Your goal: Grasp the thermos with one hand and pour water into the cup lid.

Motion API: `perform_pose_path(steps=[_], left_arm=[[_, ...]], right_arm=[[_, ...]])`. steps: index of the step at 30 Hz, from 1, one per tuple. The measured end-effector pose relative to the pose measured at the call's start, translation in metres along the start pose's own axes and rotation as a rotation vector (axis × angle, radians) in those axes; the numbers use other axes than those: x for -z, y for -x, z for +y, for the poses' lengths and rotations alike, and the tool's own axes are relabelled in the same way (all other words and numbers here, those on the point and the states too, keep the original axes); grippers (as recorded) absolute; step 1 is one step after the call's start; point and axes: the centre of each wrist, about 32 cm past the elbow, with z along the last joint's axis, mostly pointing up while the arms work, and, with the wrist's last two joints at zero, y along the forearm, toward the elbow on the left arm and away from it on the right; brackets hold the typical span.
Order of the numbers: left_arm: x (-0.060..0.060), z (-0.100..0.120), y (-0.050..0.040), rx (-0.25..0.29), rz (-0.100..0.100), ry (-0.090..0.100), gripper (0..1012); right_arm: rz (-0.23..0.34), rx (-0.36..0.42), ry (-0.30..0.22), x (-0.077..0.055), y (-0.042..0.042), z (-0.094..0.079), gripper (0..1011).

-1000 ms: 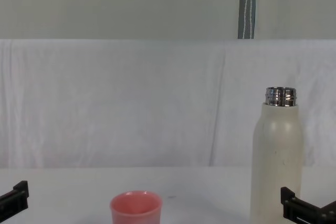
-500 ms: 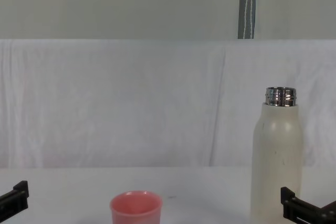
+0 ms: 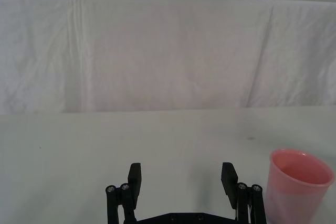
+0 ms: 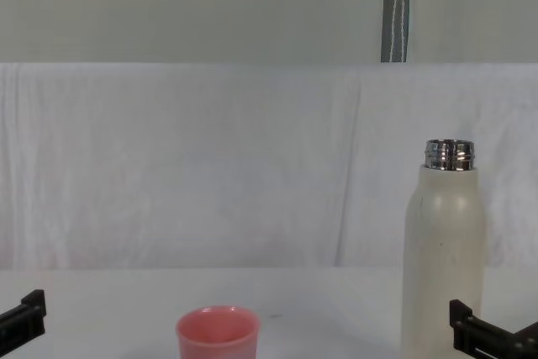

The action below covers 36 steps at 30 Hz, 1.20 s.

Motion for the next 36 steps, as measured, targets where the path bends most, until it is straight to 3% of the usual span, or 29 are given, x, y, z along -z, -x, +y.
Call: perform_pose_path(steps=[36], left_arm=[[0.0,0.0,0.0,0.0,0.0,0.0,1001]], right_arm=[[0.0,0.0,0.0,0.0,0.0,0.0,1001]])
